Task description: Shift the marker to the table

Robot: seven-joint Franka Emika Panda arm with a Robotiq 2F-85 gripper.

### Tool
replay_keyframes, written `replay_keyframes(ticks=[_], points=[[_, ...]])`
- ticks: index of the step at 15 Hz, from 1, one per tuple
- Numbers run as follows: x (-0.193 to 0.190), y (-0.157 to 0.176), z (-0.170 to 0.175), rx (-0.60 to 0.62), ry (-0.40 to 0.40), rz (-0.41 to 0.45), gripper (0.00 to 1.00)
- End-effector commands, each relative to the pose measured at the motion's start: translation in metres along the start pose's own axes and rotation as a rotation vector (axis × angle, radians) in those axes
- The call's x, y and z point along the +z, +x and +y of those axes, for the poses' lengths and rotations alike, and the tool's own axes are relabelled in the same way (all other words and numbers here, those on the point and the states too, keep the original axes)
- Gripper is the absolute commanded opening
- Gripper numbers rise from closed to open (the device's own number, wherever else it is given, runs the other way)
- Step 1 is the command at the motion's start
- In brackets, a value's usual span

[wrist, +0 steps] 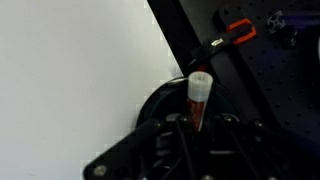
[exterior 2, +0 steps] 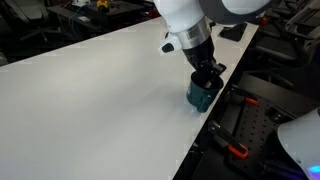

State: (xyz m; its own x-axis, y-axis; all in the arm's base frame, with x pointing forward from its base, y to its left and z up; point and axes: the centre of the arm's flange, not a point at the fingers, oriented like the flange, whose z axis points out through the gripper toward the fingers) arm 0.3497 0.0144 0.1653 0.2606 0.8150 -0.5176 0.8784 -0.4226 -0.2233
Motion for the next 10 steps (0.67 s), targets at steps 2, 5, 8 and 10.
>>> replay_keyframes(ticks=[2, 5, 8, 10], points=[[0.001, -0.005, 0.005, 0.000, 0.004, 0.019, 0.05], [-0.010, -0.014, 0.006, 0.035, -0.004, 0.025, 0.05], [-0.027, -0.026, 0.010, 0.091, -0.033, 0.028, 0.05], [-0.040, -0.034, 0.012, 0.125, -0.058, 0.034, 0.05]])
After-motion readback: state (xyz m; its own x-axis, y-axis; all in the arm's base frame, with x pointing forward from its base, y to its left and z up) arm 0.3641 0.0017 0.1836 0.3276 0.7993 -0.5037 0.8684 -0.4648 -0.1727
